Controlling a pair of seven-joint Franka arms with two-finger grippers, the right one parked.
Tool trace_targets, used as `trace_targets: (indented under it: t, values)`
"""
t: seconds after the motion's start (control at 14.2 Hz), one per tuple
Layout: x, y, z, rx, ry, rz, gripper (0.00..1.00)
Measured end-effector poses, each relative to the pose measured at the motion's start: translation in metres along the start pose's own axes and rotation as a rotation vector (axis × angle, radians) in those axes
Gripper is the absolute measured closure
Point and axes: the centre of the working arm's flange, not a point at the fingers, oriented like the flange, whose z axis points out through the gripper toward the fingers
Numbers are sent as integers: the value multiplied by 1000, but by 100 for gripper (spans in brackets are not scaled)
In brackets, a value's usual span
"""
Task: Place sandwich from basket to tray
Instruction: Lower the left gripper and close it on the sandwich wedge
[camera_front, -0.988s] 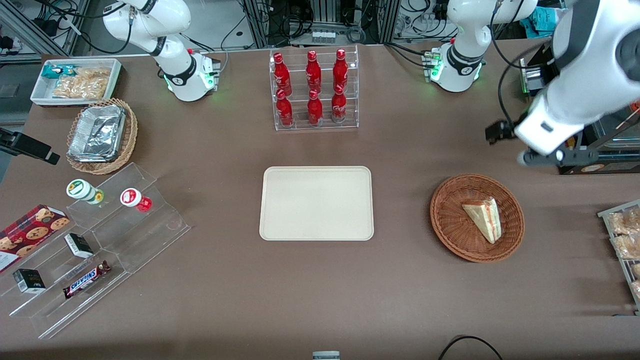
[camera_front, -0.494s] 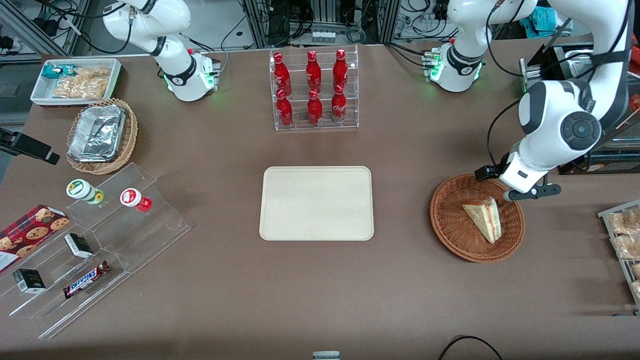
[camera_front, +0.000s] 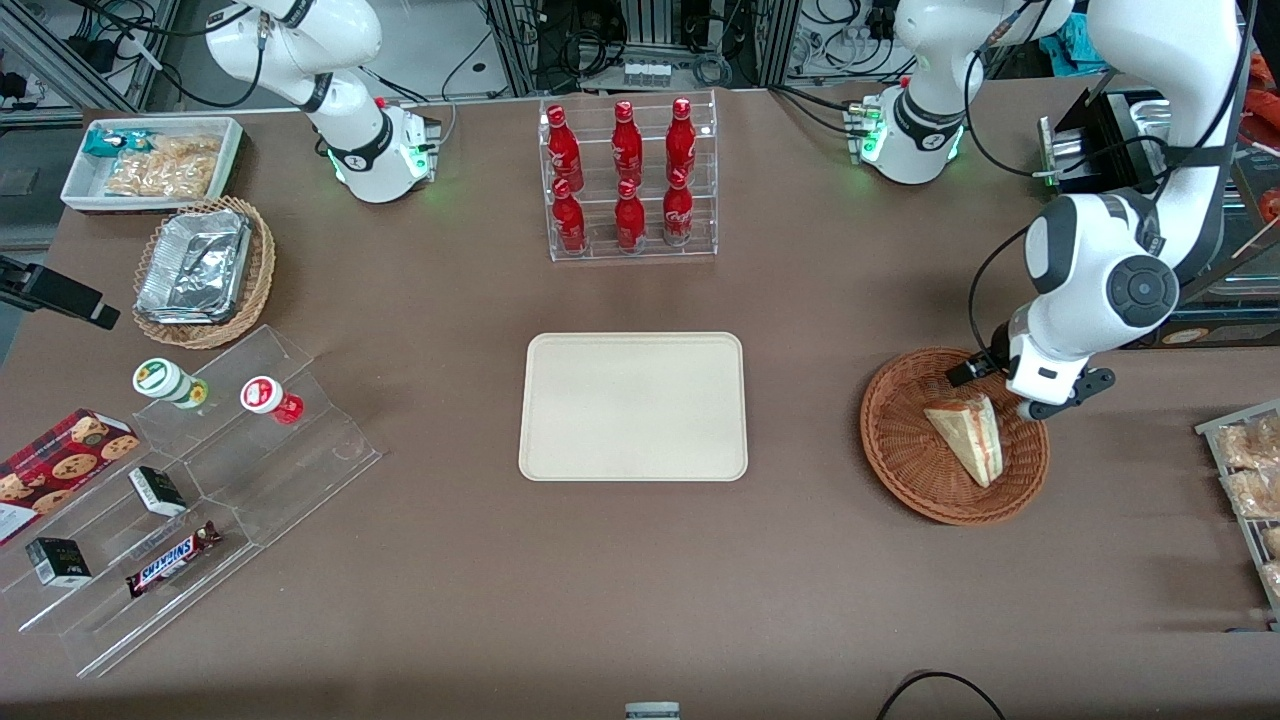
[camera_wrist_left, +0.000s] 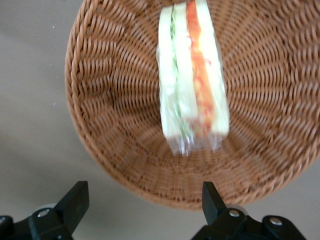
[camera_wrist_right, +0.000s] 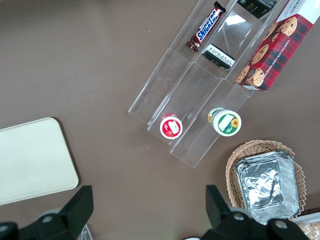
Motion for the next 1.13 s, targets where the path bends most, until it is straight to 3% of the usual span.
trace_targets:
  t: [0.21, 0.35, 0.64, 0.78, 0.99, 1.13]
  values:
    - [13, 4, 14, -123, 12, -102, 0]
    - [17, 10, 14, -163, 11, -131, 0]
    - [26, 14, 19, -188, 50, -140, 0]
    - [31, 15, 31, -189, 47, -146, 0]
    - [42, 18, 35, -196, 49, -151, 12]
    - [46, 20, 30, -203, 59, -150, 36]
